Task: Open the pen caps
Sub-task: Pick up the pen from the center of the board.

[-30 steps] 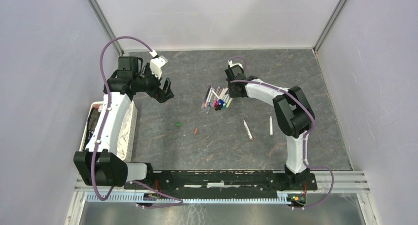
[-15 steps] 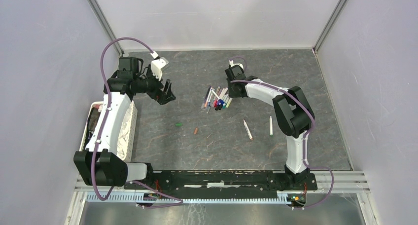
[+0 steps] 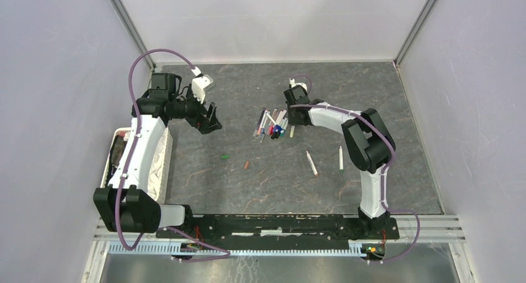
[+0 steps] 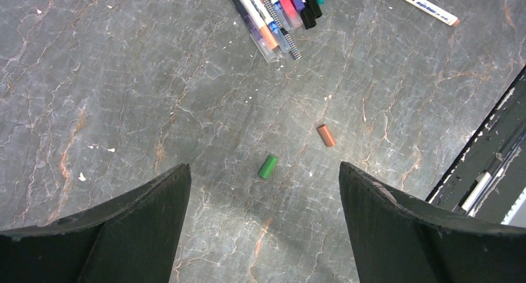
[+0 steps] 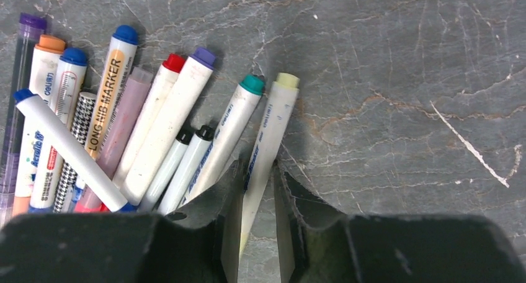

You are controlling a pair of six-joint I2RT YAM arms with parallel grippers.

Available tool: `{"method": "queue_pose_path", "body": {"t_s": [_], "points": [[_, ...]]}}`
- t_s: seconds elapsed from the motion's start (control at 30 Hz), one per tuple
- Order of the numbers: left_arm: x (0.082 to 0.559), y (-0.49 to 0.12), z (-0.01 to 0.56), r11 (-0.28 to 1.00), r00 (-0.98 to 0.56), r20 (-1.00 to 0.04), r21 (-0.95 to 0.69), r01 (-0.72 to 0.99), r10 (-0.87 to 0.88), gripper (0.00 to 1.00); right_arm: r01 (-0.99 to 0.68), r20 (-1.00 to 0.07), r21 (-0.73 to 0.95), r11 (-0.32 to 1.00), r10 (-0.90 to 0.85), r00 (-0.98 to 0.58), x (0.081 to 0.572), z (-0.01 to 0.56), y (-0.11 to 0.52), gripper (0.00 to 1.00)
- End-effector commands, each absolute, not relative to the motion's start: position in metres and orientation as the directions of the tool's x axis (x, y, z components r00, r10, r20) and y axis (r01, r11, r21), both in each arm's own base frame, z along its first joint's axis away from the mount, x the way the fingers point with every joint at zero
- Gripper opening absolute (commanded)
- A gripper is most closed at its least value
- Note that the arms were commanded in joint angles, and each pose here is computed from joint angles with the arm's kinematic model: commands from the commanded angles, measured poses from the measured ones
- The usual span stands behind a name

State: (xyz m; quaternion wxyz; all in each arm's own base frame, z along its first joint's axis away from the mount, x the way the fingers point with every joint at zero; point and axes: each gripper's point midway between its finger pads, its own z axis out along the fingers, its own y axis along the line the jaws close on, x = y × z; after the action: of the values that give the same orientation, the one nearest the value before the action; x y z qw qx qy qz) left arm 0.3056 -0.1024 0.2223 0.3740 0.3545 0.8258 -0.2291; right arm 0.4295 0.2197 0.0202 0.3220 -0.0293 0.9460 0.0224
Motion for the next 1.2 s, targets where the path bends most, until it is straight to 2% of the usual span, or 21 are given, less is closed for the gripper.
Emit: {"method": "queue_pose_path", "body": {"t_s": [0.0, 0.13, 0.3, 0.47, 0.7, 0.93, 1.17], "points": [[0.303, -0.105, 0.223, 0.612, -0.44, -0.791, -0.107, 0.784, 0.425, 0.94, -0.034, -0.579, -0.025, 0.999, -0.042, -0.814, 0.41, 0.012, 0.194, 0.25], [0.299, -0.108, 0.221, 0.6, -0.45, -0.79, -0.134, 0.789, 0.416, 1.0, -0.032, -0.586, -0.023, 0.999, -0.039, -0.809, 0.402, 0.015, 0.189, 0.1], [0.296, -0.11, 0.223, 0.598, -0.458, -0.792, -0.15, 0.787, 0.404, 1.0, -0.021, -0.644, 0.063, 0.998, 0.024, -0.764, 0.398, 0.042, 0.193, 0.0], [0.297, -0.116, 0.239, 0.593, -0.452, -0.814, -0.172, 0.787, 0.364, 1.0, -0.037, -0.713, 0.232, 0.972, 0.144, -0.686, 0.391, 0.09, 0.206, 0.0], [0.298, -0.132, 0.272, 0.545, -0.43, -0.854, -0.22, 0.809, 0.294, 1.0, -0.196, -0.806, 0.465, 0.863, 0.321, -0.498, 0.371, 0.195, 0.254, 0.0], [0.287, -0.151, 0.297, 0.471, -0.406, -0.881, -0.258, 0.843, 0.243, 1.0, -0.403, -0.783, 0.622, 0.671, 0.515, -0.349, 0.33, 0.297, 0.312, 0.0], [0.263, -0.179, 0.306, 0.344, -0.412, -0.891, -0.332, 0.878, 0.19, 0.97, -0.507, -0.735, 0.662, 0.552, 0.609, -0.299, 0.303, 0.355, 0.354, 0.0]]}}
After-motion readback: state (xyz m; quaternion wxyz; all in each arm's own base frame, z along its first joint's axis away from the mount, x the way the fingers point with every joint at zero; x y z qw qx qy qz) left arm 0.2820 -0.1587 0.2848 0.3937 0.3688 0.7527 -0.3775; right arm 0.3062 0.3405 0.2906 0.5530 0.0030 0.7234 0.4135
